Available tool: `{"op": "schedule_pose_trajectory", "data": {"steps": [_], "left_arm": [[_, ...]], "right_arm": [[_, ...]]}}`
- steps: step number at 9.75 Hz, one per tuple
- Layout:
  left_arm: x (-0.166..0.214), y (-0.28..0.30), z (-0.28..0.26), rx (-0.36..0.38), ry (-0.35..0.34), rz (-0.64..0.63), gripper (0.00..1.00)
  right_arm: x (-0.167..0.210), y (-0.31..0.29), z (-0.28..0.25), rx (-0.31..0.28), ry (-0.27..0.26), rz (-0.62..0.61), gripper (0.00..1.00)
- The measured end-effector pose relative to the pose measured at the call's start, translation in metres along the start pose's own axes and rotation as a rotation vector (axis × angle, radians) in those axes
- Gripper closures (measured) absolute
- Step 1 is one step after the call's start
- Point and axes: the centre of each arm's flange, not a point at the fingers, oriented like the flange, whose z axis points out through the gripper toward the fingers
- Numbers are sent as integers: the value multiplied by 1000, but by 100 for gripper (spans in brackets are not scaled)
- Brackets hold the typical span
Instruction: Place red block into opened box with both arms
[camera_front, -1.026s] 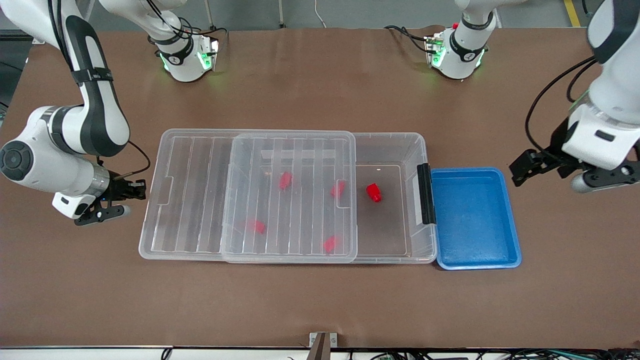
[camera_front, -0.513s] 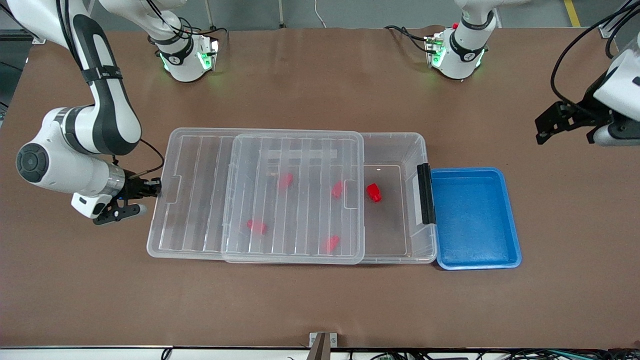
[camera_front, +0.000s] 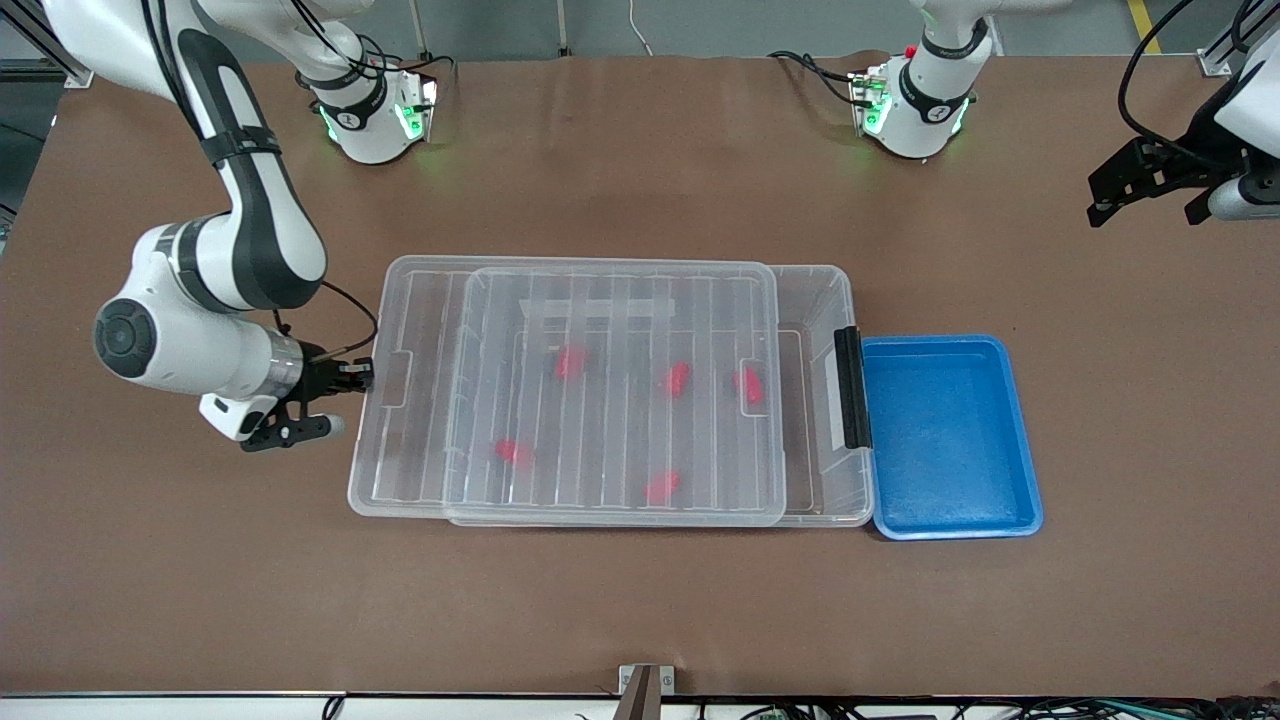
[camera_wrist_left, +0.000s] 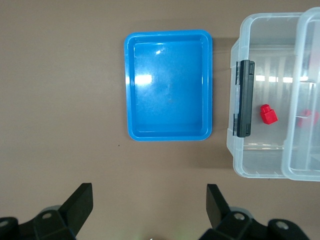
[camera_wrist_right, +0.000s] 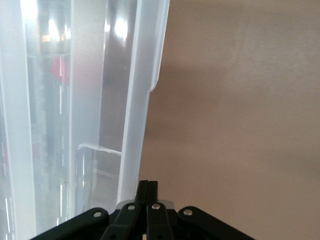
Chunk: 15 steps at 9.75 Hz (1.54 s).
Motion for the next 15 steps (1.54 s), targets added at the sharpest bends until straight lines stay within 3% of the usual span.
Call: {"op": "schedule_pose_trajectory", "data": {"steps": [12,13,15], "left_arm": [[-3,2,2,1,-23,5,0],[-3,2,2,2,-26,5,0],[-3,2,2,2,-28,5,0]], "right_arm": [[14,-46,11,23,-2,32,99],[15,-47,10,23,0,34,97],[19,-41,-4,15,30,67,69]]}}
